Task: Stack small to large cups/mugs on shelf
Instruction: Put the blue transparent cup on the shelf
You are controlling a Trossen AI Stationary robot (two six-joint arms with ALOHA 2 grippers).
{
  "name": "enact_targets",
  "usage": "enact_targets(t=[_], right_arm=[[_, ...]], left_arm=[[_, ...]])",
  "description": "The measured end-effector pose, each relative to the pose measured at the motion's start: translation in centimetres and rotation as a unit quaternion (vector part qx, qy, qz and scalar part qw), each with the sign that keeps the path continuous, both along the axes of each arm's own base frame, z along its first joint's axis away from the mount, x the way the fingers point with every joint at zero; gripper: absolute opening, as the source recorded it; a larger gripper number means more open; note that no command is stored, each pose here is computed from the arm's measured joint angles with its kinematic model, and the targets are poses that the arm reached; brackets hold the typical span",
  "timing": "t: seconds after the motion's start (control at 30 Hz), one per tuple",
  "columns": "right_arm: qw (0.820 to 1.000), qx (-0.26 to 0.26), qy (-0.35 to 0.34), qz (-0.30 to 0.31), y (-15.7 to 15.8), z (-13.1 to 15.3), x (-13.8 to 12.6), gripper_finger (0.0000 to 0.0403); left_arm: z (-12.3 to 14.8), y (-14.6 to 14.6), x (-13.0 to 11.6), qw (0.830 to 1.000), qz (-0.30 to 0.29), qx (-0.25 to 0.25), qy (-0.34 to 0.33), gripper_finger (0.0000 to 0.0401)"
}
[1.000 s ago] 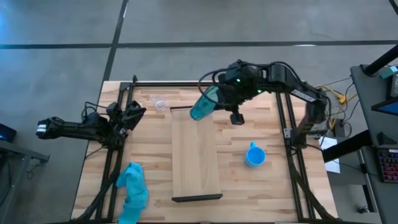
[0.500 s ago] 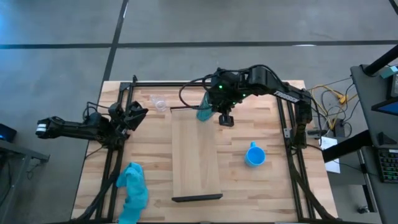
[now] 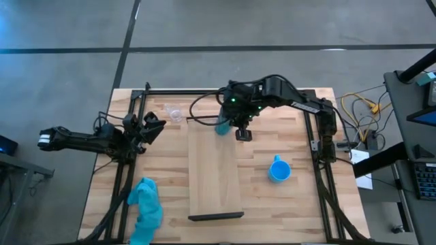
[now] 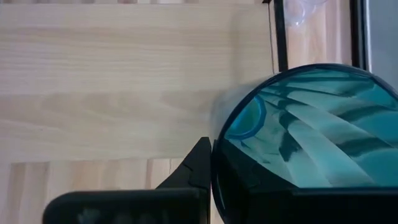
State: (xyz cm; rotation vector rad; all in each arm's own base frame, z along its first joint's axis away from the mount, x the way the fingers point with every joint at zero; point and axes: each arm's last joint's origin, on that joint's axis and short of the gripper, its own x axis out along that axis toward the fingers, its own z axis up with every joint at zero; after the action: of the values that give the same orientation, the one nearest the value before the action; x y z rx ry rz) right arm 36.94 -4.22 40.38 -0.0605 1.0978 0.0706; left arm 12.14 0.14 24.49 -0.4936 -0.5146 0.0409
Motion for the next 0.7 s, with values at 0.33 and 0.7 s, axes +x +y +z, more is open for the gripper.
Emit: enact_targets(t=[0.33,0.7], right_arm=[[1.0,0.0,0.002,0.002,0.02,0.14,-0.07,0.0014],[1.0,-0.007,-0.009,0.006,-0.04,0.34,0.11,0.008]], left_arm=[[0.09,0.0,-0.13,1.0,0.0,0.0,-0.005,0.0129],[0.11,0.01,-0.18,1.0,0.0,0.0,-0.006,0.0129]])
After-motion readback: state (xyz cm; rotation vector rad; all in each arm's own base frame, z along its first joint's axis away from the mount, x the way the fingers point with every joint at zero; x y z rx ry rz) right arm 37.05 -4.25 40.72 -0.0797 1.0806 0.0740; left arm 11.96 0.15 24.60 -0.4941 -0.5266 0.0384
